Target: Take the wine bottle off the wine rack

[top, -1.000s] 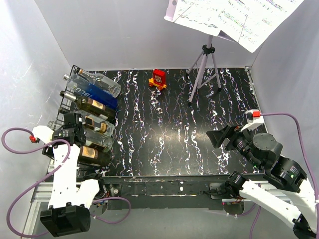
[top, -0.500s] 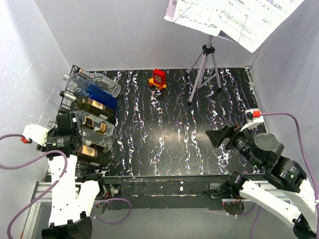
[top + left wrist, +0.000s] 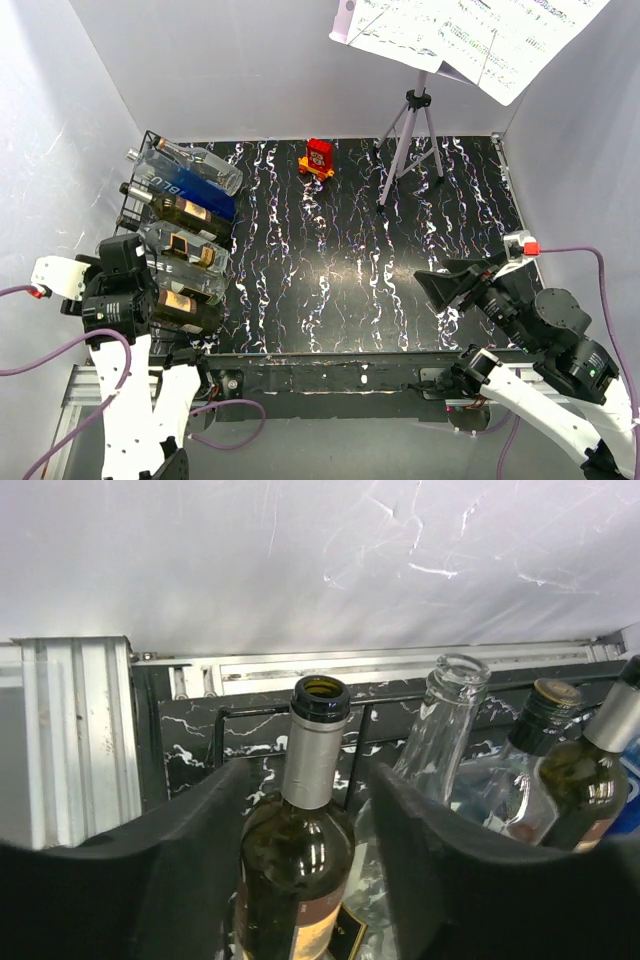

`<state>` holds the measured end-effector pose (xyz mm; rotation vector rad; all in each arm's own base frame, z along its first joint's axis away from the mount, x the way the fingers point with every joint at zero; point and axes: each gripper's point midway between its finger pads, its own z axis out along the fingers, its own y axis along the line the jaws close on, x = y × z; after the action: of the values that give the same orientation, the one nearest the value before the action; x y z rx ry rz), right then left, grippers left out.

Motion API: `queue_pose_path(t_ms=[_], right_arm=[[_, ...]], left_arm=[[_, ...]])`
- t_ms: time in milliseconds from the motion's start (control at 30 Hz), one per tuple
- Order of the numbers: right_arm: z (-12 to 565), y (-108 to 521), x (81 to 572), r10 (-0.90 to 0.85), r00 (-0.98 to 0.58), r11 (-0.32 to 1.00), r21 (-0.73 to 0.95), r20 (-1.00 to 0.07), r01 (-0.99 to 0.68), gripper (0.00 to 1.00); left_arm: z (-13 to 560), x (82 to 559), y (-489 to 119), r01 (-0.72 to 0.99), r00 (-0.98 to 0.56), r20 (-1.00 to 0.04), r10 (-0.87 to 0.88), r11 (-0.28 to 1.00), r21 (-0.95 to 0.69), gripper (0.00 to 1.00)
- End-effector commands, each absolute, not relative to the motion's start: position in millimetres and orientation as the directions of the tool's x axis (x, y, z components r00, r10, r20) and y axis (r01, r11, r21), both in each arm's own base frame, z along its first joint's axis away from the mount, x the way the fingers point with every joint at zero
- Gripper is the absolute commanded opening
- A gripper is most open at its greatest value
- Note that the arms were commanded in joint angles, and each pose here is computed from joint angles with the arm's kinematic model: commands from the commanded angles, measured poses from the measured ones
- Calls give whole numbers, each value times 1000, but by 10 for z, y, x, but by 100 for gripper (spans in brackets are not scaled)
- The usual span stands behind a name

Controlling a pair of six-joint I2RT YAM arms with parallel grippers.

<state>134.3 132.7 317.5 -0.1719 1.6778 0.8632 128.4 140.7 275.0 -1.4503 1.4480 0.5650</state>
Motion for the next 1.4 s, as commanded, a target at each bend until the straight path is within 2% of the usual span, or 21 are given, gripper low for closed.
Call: queue_pose_path(t_ms=[0,33,100,333,667,833,1033,1133,1200,1267,1300,1367], right_arm=[[3400,1314,1281,375,-255,674,451,-891,-585,93],[3409,1302,1270,378,-254,673,452,-890,-586,93],[3419,1296,1248,376,-255,668,451,-891,-592,93],[3518,1316,1216,342,-257,667,426,-904,-611,92],[3569,1505,1174,341,-328,607,472,-881,-639,89],[3609,1523,1159,354,-336,592,487,-873,-642,88],[3598,1541,1160,356,-345,586,495,-868,-641,87],[3584,1547,1158,351,-351,587,496,-868,-640,86],[3574,1548,1158,350,-352,587,496,-868,-640,86],[3562,1540,1163,350,-350,591,495,-869,-637,86],[3546,1543,1165,349,-353,592,496,-868,-635,86],[3537,1537,1163,349,-352,593,496,-868,-634,86]], left_arm=[[2548,1291,1446,-967,118,-868,-482,144,-211,66],[2482,1282,1459,-975,103,-870,-483,123,-183,71],[2359,1260,1479,-989,73,-871,-486,80,-127,75],[2199,1340,1538,-998,55,-877,-477,4,-65,75],[2036,1491,1575,-997,52,-885,-463,21,-69,66],[1980,1620,1589,-997,46,-883,-466,36,-71,65],[1980,1727,1587,-994,50,-881,-470,62,-89,43],[1936,1721,1595,-995,40,-883,-468,58,-76,40],[1902,1725,1588,-996,31,-880,-474,56,-65,42],[1876,1711,1585,-998,23,-876,-481,45,-50,54],[1869,1705,1588,-998,24,-876,-483,35,-47,57],[1856,1696,1590,-999,23,-874,-485,24,-40,55]])
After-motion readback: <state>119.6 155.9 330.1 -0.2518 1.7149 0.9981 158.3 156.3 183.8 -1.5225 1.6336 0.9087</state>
